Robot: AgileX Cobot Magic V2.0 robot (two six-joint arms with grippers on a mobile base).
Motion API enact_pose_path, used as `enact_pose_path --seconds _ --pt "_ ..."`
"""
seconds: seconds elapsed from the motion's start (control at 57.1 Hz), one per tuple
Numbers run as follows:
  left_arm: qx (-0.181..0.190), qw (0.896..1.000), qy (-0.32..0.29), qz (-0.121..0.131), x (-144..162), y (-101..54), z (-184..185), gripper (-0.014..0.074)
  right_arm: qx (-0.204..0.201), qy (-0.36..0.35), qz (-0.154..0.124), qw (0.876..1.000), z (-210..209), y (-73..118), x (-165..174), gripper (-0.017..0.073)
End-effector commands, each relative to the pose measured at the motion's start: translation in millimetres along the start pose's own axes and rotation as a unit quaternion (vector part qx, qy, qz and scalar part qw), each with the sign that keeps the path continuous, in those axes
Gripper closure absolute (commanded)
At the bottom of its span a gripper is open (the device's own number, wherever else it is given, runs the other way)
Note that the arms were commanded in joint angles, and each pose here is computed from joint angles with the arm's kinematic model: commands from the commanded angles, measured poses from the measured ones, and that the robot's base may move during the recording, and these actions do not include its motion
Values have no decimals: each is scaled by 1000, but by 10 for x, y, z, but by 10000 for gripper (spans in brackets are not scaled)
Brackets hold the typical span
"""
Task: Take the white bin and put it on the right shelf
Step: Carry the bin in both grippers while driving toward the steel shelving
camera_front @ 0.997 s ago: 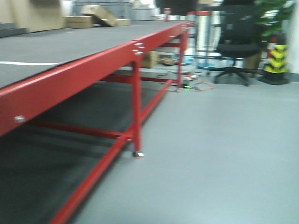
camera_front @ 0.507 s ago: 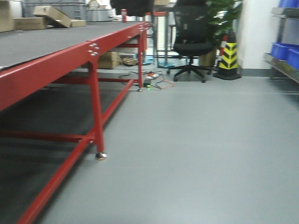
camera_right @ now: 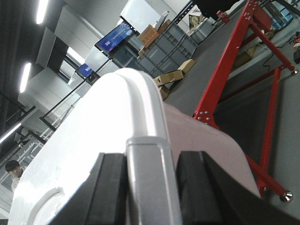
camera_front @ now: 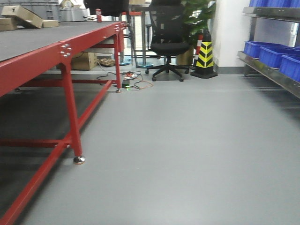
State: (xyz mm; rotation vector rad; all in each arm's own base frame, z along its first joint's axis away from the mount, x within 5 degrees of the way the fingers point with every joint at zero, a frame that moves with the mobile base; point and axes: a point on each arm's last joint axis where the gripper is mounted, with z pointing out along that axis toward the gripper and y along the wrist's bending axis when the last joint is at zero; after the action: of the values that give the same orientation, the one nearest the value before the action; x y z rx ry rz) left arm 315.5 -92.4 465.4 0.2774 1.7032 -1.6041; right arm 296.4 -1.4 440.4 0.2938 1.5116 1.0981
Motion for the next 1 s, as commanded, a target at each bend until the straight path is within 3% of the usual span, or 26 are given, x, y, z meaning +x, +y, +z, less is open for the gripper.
enact_pose_path --seconds 0.0,0.98 --pt "120 991 43 33 94 -547 -39 720 -79 -28 26 996 -78 353 -97 495" --pt "120 991 43 33 94 -547 -39 720 -79 -28 26 996 -78 353 -97 495"
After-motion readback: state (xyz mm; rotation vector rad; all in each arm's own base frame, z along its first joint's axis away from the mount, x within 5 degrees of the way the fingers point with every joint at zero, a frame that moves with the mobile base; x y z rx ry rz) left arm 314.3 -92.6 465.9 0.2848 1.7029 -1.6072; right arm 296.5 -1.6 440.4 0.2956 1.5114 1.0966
